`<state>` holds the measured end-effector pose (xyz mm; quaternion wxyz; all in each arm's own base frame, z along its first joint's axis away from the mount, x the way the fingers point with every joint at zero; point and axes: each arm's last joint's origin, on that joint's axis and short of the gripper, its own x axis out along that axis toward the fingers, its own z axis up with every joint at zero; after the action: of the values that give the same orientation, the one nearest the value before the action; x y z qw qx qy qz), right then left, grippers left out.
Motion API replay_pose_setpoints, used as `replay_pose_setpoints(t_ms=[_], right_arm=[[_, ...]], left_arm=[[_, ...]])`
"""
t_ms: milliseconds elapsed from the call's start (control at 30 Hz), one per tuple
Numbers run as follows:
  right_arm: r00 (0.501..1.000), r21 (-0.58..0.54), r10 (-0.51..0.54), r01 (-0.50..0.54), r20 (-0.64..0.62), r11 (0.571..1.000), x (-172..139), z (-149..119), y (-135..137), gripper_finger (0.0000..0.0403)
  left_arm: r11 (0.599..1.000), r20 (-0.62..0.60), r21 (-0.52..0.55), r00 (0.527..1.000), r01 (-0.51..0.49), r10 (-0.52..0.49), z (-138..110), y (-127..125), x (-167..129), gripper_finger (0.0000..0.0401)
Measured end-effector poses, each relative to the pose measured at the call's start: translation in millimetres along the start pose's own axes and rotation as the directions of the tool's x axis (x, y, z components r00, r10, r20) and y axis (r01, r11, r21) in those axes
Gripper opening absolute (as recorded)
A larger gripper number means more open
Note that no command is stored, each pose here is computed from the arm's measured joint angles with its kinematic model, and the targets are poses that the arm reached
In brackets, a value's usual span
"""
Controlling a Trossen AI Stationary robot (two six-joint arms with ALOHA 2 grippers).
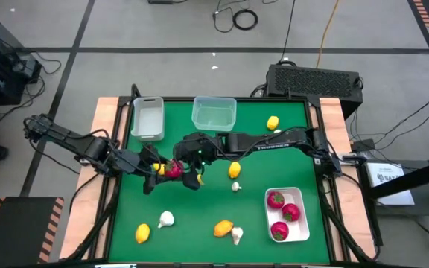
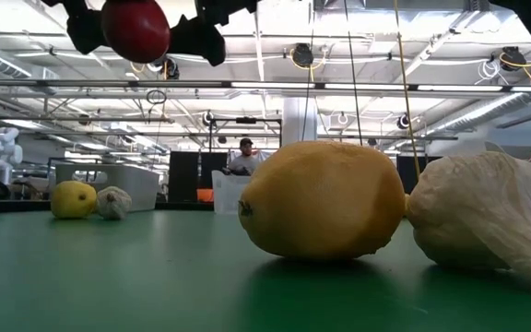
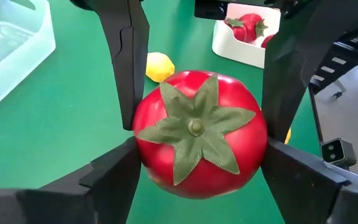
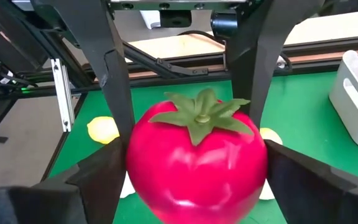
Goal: Sort produce into baskets
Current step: Put the red tomato into the white bin
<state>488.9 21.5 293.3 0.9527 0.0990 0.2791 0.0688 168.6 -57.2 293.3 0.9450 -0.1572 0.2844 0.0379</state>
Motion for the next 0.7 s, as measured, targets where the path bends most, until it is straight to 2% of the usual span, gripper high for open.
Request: replay_pose_setpoints(t_ms=[233,400,500,567,700], right_arm=[[1.000,0.005,-0.004,0.004,-0.020,1.000,-0.2,-1.8,-0.9,0.0327],[1.000,0.006,-0.005,0.005,-0.020,1.000,-0.5,-1.4,-1.6,0.0324],[1.000,0.004,0.000,0.000,-0.022,1.000,-1.1,-1.2,-1.6,0.0314],[0.996,0.011,-0.010,0.011,-0.089,1.000,-0.1,-9.3,-3.3,0.0303],[0.994,0.017,-0.017,0.019,-0.112,1.000,3.9,-13.9,-6.2,0.0287]], left_arm=[[0.998,0.003,0.070,1.000,0.002,-0.002,0.1,0.4,-1.4,0.0315],[0.997,0.026,0.081,0.999,0.016,-0.018,1.5,2.4,-9.0,0.0313],[0.996,0.047,0.091,0.998,0.025,-0.030,2.6,4.0,-14.8,0.0313],[0.995,0.081,0.083,0.995,0.049,-0.056,5.5,3.9,-20.9,0.0312],[0.995,0.099,0.079,0.993,0.061,-0.069,6.2,5.8,-27.4,0.0312]])
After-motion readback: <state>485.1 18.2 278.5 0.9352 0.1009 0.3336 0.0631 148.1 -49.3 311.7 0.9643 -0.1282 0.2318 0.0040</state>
